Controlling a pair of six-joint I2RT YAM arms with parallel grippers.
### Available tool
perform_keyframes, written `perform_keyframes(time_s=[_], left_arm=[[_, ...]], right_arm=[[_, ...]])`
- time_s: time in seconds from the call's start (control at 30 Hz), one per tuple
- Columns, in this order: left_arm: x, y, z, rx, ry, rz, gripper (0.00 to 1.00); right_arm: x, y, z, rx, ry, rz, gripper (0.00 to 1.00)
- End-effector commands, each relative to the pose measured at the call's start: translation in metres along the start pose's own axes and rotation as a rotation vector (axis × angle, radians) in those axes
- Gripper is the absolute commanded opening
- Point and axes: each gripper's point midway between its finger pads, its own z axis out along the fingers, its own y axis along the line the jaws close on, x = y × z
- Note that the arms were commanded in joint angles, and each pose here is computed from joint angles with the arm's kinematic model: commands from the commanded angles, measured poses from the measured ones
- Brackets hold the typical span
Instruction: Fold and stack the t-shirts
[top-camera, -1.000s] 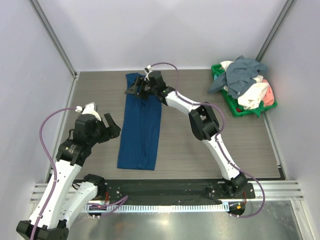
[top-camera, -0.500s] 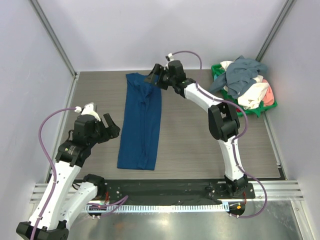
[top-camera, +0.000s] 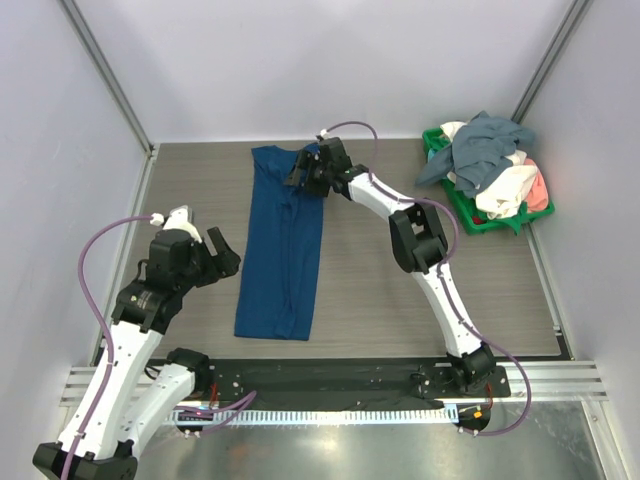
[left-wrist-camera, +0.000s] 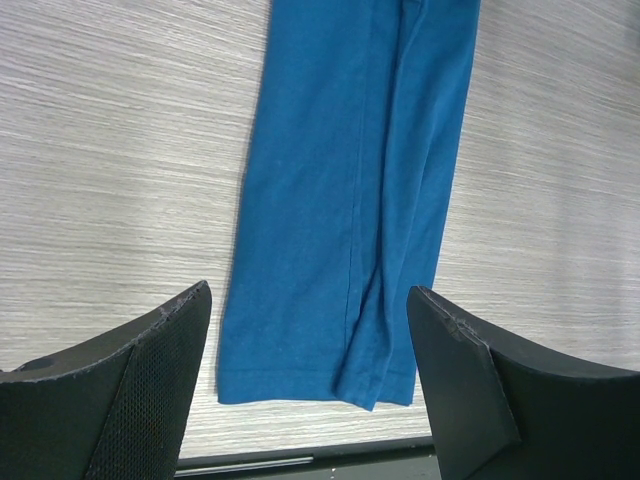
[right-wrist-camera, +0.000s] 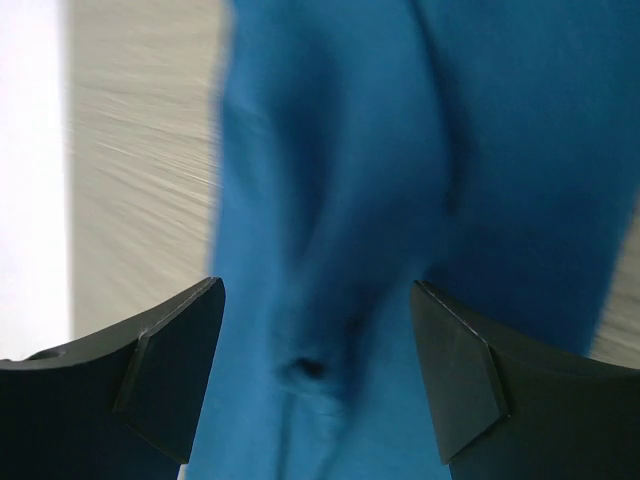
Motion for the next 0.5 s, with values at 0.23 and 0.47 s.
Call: perform_keyframes(time_s=[0.23, 0.47], left_arm=[[-0.004, -0.006, 0.001, 0.033, -0.016, 0.016, 0.80], [-0.005, -0.006, 0.000, 0.031, -0.021, 0.017, 0.80]], right_arm=[[0.006, 0.052, 0.004, -0.079, -0.015, -0.057, 0.80], [0.039, 0.085, 0.010, -0.170, 0.046, -0.034, 0.81]])
